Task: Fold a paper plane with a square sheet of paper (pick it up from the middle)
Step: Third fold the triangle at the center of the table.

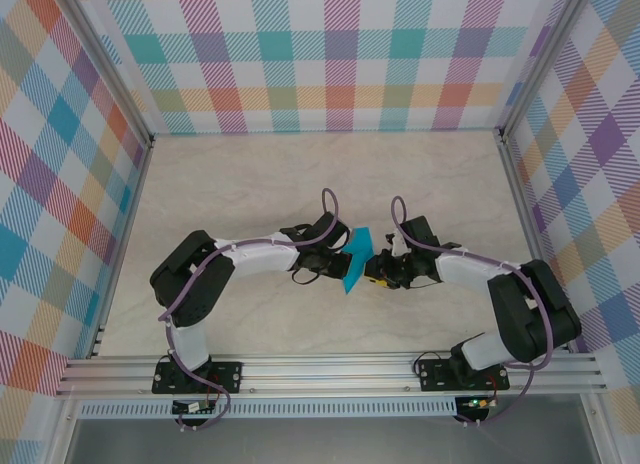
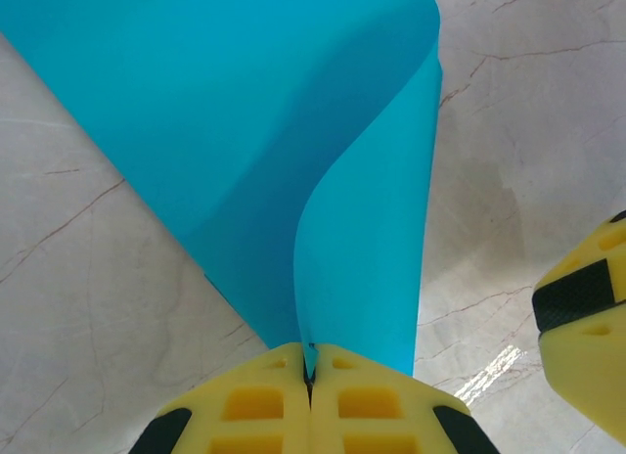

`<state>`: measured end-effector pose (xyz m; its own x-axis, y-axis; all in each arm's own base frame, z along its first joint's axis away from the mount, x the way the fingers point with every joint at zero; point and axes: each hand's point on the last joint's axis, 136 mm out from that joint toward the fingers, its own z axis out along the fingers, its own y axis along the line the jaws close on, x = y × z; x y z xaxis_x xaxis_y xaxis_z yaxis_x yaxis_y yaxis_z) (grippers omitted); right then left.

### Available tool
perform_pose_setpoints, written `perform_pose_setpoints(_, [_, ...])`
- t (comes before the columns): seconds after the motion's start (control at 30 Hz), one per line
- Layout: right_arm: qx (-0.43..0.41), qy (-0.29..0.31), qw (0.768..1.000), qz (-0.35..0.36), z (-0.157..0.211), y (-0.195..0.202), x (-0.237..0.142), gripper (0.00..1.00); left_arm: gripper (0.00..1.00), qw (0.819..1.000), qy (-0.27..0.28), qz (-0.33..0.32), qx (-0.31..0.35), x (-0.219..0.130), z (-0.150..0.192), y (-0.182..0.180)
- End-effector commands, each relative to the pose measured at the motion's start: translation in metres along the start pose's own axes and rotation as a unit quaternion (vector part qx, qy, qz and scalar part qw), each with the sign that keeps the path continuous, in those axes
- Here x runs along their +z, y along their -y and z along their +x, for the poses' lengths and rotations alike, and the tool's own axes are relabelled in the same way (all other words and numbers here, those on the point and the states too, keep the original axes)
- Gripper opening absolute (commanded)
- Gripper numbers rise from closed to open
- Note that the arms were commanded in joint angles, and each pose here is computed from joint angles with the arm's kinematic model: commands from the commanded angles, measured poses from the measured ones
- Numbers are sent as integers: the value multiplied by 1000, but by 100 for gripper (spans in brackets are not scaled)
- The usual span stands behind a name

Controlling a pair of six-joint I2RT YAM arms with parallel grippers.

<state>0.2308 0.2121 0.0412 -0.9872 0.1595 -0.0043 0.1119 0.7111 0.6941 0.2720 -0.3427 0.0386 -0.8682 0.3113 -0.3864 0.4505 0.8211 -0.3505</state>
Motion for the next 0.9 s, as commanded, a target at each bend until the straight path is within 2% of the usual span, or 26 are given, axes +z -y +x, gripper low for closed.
perform_pose_setpoints(0.0, [-8,-8,1000,-20,-2,-11,3,31,2,1000,5,16,13,1,-11,5])
perform_pose_setpoints(0.87, [-7,-20,1000,-21,1,-12,7,31,3,1000,-7,-4,22,11,-11,-4])
